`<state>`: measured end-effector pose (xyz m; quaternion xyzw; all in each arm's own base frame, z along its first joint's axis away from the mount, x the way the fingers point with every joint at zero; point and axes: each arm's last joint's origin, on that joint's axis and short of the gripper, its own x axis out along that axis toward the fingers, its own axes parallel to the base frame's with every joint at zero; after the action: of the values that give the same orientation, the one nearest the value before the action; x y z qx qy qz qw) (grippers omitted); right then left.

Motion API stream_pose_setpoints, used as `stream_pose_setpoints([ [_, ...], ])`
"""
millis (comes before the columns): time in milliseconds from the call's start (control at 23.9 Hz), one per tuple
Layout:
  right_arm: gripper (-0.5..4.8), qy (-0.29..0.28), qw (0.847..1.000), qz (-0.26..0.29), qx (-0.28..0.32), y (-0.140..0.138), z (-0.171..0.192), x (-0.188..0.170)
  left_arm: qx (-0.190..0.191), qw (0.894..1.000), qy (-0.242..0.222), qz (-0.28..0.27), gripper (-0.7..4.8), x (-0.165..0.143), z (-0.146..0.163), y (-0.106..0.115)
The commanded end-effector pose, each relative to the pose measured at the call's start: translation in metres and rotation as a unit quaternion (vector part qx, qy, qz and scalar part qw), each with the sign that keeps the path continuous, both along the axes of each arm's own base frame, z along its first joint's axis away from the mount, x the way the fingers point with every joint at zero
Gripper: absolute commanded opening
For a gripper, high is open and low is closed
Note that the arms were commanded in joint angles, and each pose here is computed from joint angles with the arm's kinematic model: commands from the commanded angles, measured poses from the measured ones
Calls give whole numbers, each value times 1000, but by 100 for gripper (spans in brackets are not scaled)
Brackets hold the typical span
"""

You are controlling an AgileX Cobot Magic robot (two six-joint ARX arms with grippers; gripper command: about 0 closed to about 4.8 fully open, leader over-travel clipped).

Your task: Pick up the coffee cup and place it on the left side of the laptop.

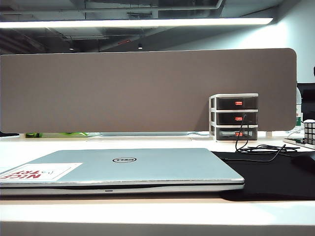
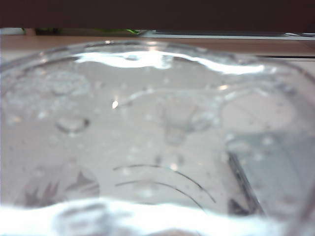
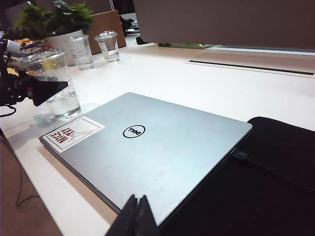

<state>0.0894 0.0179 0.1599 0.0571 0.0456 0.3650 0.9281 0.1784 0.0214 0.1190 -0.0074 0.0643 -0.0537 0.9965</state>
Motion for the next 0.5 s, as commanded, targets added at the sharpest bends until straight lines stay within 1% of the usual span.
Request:
stream_pose_setpoints([
  [42,-1,-5,1000,3,0,0,-1,0,-6,1000,5,-2,479,0,-1,0],
  [334,-1,-6,1000,3,0,0,-1,0,-8,1000,-8,-1,479,-2,1,0],
  [418,-1,-7,1000,3,0,0,0,0,-26,1000,-9,0,479,-6,0,-1],
  [502,-1,-7,1000,3,0,0,0,0,-39,999,-7,-14,479,-6,0,-2],
])
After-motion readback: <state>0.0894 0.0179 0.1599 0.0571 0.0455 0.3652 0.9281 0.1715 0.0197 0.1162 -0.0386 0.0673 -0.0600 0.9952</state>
